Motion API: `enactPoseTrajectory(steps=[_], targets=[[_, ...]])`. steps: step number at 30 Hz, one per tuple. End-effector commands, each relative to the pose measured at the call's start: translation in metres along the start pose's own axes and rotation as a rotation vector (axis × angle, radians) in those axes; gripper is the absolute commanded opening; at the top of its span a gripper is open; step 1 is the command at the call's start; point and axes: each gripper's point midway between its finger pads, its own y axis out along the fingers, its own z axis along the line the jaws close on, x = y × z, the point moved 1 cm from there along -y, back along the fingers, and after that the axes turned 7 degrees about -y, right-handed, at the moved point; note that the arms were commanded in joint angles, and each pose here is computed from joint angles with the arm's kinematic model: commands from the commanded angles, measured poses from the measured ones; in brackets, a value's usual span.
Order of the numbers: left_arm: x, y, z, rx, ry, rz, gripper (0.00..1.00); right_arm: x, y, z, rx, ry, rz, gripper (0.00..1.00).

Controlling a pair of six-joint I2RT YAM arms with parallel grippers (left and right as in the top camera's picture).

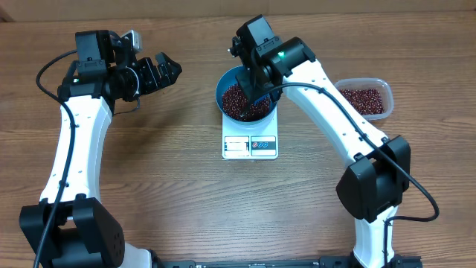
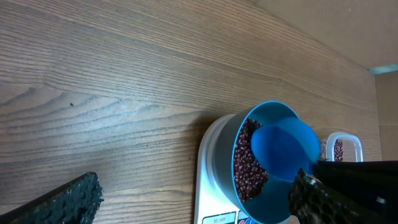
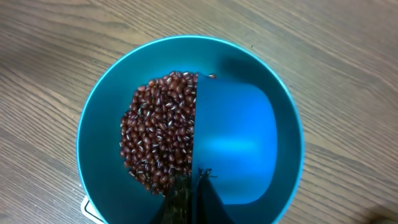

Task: Scoop item into bowl and weigh 150g on scale
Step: 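Tip the scoop to pour beans into the teal bowl, right gripper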

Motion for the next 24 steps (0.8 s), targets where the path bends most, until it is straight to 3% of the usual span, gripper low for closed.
enactPoseTrajectory(steps=[1, 21, 24], targets=[[0.007, -0.01, -0.012, -0.013, 0.038, -0.033, 1.0, 0.008, -0.004, 0.005, 0.032, -0.007, -0.03, 0.04], [0.007, -0.009, -0.012, -0.012, 0.038, -0.032, 0.99, -0.002, -0.004, 0.026, 0.155, 0.003, 0.01, 0.04], [0.007, -0.01, -0.012, -0.013, 0.038, -0.033, 1.0, -0.003, -0.004, 0.024, 0.153, 0.078, 0.019, 0.04]])
